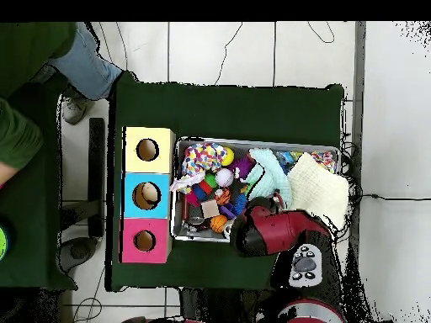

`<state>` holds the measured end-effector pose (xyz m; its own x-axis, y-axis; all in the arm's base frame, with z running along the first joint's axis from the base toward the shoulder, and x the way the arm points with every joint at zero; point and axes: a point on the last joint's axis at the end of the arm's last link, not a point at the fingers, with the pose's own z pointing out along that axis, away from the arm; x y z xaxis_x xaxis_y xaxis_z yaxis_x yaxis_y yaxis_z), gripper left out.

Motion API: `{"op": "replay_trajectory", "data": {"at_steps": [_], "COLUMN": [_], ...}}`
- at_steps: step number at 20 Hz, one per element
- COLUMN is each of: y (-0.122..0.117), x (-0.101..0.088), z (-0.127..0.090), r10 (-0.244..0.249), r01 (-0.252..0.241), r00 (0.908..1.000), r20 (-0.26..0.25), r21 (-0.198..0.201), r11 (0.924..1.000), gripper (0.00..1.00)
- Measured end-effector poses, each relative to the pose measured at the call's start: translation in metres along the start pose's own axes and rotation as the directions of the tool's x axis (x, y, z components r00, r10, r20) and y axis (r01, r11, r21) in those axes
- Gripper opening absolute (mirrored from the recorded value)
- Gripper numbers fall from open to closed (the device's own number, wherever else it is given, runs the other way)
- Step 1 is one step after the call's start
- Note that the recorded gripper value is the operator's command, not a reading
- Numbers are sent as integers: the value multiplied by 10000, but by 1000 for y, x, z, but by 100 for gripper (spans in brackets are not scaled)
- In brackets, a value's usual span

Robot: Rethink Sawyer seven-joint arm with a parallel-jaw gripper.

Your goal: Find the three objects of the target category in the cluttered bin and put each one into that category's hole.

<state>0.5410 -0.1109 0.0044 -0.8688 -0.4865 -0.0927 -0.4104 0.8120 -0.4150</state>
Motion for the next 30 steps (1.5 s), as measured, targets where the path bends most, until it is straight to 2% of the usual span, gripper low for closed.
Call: {"op": "replay_trajectory", "data": {"at_steps": [3, 4, 7, 8, 11, 16, 21, 22, 24, 30], "y": [-2, -6, -12, -19, -29, -48, -56, -55, -54, -37], "x": [1, 3, 7, 13, 20, 26, 25, 24, 23, 18], "z": [0, -2, -6, -11, -20, -42, -68, -80, -86, -109], "r10": [208, 500, 945, 1328, 1747, 2307, 2582, 2663, 2688, 2781], "r01": [-210, -508, -976, -1394, -1862, -2427, -2646, -2706, -2720, -2791], "r00": [9997, 9985, 9943, 9883, 9794, 9682, 9642, 9627, 9623, 9598], "r20": [-117, -243, -492, -744, -1012, -971, -607, -478, -421, -369], "r21": [-160, -344, -648, -918, -1191, -1392, -1540, -1635, -1705, -2260], "r11": [9997, 9981, 9931, 9860, 9753, 9601, 9520, 9487, 9471, 9333], "gripper": [100, 100, 100, 100, 100, 100, 100, 100, 100, 100]}}
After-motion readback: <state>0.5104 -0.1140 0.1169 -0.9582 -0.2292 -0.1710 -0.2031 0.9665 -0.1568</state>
